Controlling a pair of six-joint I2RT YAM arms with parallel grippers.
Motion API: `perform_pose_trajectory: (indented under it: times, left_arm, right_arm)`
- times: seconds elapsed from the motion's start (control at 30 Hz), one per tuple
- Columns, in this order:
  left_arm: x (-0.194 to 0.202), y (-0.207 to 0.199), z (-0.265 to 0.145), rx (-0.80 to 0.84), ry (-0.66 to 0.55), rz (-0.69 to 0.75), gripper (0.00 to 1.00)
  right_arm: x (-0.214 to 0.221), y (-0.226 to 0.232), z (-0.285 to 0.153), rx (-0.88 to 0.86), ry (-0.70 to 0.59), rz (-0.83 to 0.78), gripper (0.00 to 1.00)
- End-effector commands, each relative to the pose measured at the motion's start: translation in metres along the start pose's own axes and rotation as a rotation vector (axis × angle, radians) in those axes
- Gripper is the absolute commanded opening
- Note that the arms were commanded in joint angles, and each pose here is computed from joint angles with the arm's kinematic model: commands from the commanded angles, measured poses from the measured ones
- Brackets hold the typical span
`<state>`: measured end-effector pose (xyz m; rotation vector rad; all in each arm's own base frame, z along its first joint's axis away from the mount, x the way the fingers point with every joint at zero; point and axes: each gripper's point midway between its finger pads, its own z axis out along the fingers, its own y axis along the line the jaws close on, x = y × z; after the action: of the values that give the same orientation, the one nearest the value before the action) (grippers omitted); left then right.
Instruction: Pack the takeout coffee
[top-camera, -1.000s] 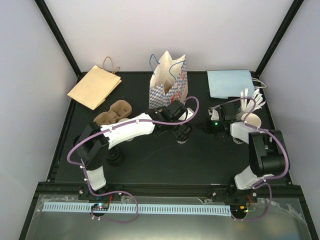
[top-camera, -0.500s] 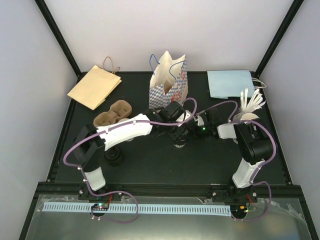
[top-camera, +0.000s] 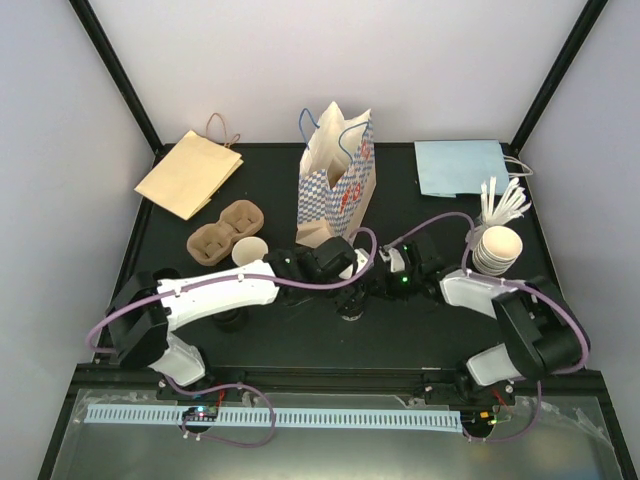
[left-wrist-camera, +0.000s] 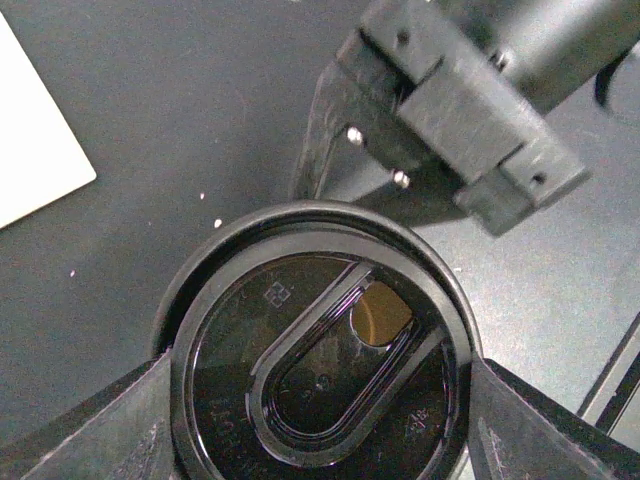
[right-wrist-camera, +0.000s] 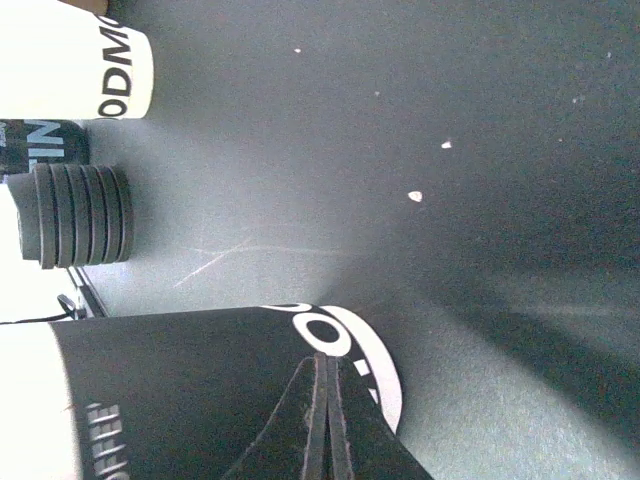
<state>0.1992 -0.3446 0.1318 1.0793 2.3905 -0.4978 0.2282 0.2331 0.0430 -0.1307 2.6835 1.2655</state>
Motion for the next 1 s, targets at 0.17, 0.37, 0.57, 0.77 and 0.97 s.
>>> perform_pose_trajectory:
  times: [0.17,0.37,0.57,0.77,0.97]
  left_arm:
    - [0.054,-0.008,0.005,-0.016,0.085,-0.024,0.57]
    - [0.055,-0.010,0.013,-0.012,0.097,-0.022,0.58]
    - [0.042,-0.013,0.004,-0.009,0.069,-0.018,0.71]
    - [0.014,-0.020,-0.022,0.004,0.017,-0.006,0.91]
    - [-0.007,-0.028,-0.049,0.042,-0.052,-0.006,0.99]
  right_arm:
    - [-0.009,0.011,-0.033,0.117,-0.083,-0.133,0.02]
    - [-0.011,0.024,-0.063,0.168,-0.158,-0.209,0.20]
    - [-0.018,0.043,-0.090,0.196,-0.223,-0.290,0.39]
    - [-0.023,0.054,-0.100,0.208,-0.227,-0.314,0.40]
    - [-0.025,0.064,-0.108,0.205,-0.232,-0.341,0.44]
